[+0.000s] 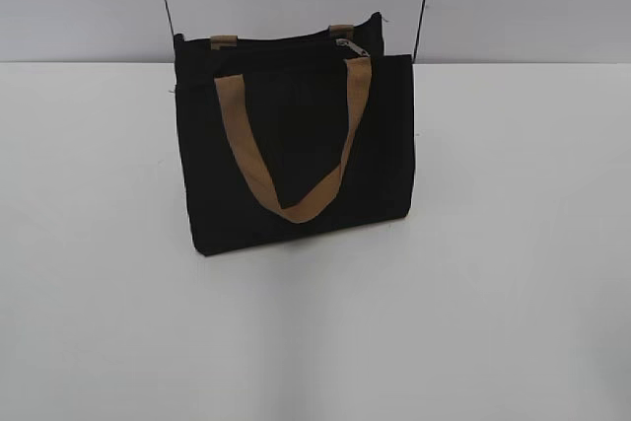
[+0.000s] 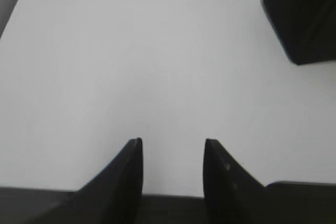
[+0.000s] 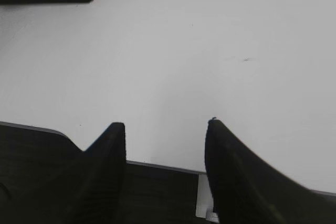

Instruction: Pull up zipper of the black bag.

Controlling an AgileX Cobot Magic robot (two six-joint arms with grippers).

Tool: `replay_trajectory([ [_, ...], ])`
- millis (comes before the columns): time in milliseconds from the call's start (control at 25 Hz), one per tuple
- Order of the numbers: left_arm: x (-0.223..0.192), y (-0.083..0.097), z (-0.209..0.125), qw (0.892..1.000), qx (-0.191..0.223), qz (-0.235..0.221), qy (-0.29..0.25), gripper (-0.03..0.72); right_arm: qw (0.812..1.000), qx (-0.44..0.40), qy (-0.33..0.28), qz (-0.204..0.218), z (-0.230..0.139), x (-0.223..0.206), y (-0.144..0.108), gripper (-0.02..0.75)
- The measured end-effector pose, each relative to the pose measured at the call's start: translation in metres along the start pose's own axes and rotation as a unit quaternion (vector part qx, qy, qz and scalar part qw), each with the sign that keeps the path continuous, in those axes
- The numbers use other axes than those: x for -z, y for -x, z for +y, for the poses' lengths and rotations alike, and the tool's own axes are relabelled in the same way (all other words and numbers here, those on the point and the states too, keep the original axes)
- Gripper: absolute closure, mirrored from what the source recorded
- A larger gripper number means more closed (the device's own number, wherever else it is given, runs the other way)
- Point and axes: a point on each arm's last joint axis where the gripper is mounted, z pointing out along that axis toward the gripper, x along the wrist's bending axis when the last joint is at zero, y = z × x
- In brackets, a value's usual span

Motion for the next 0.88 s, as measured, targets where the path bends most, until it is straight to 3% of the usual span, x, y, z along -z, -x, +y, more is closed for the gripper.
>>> replay_trajectory([
  [160,0.016,-0.001,-0.013,0.998,-0.001,-0.004,0.067,0.398,1.0,0.008,0.0,0.0,-0.001,0.0,0.0,0.36],
  [400,0.013,0.0,-0.011,0.995,-0.008,-0.011,0.099,0.398,0.999,0.025,0.034,-0.011,0.002,-0.009,0.002,0.36],
  [880,0.008,0.001,-0.011,0.994,-0.009,-0.016,0.107,0.398,0.999,0.028,0.036,-0.012,0.002,-0.012,0.003,0.36],
])
